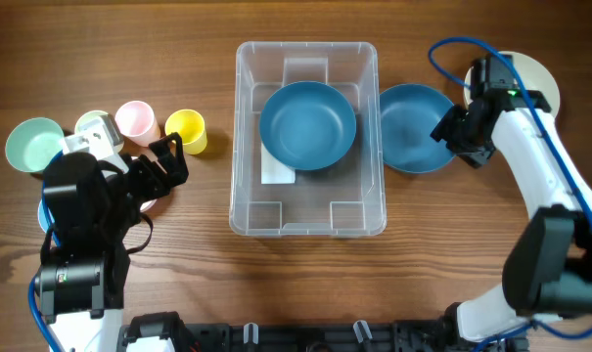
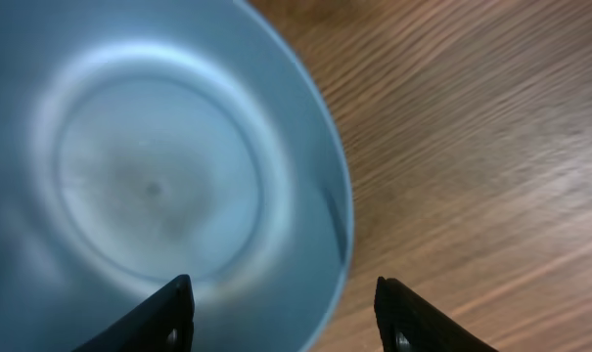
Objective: Pack container
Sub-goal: 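Grasp the second dark blue plate rim with the right gripper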
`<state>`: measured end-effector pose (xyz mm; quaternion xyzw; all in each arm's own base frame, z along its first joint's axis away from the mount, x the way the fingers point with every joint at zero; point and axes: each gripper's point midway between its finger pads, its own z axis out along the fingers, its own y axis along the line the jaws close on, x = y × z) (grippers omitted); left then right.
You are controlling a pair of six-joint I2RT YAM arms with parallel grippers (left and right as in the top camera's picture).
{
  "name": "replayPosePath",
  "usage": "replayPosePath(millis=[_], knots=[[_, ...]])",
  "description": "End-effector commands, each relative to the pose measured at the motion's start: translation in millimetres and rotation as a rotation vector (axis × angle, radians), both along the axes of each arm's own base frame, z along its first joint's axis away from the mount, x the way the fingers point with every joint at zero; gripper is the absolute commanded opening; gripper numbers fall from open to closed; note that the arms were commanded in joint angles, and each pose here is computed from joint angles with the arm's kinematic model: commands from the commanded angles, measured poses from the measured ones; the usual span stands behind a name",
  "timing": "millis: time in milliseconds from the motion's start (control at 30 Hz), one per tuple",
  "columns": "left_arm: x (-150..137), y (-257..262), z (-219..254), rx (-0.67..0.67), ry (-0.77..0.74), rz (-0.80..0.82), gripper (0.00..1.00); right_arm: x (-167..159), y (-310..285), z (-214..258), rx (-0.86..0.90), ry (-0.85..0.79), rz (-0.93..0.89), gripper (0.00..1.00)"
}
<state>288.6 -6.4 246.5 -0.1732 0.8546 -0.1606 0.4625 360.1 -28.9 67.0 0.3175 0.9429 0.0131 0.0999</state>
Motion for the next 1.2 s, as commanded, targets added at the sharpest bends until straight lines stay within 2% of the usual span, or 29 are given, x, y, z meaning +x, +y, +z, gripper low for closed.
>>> replayPosePath(millis=[0,133,300,467,667,767,800,933,1033,1167], knots=[[1,-5,10,-0.01,-0.022,-0.021,1.0,-1,10,-31,0.058,0.064,0.018,0.6],[1,-5,10,-0.01,-0.022,-0.021,1.0,-2,14,-47,0.082,0.098,0.014,0.59],[1,-5,10,-0.01,-0.023,-0.021,1.0,-1,14,-47,0.085,0.094,0.013,0.38],[1,-5,10,-0.01,-0.022,-0.021,1.0,-5,15,-49,0.091,0.108,-0.015,0.38],[1,-5,10,-0.01,-0.023,-0.021,1.0,-10,16,-51,0.099,0.128,-0.017,0.11],[1,-5,10,-0.01,-0.023,-0.021,1.0,-14,16,-52,0.1,0.141,-0.018,0.1],[1,-5,10,-0.01,-0.023,-0.021,1.0,-16,17,-54,0.1,0.148,-0.018,0.04],[1,-5,10,-0.01,-0.023,-0.021,1.0,-22,17,-60,0.101,0.161,-0.013,0.04],[1,-5,10,-0.01,-0.023,-0.021,1.0,-14,23,-52,0.123,0.118,0.043,0.04],[1,-5,10,-0.01,-0.023,-0.021,1.0,10,22,-6,0.114,-0.026,0.059,0.04]])
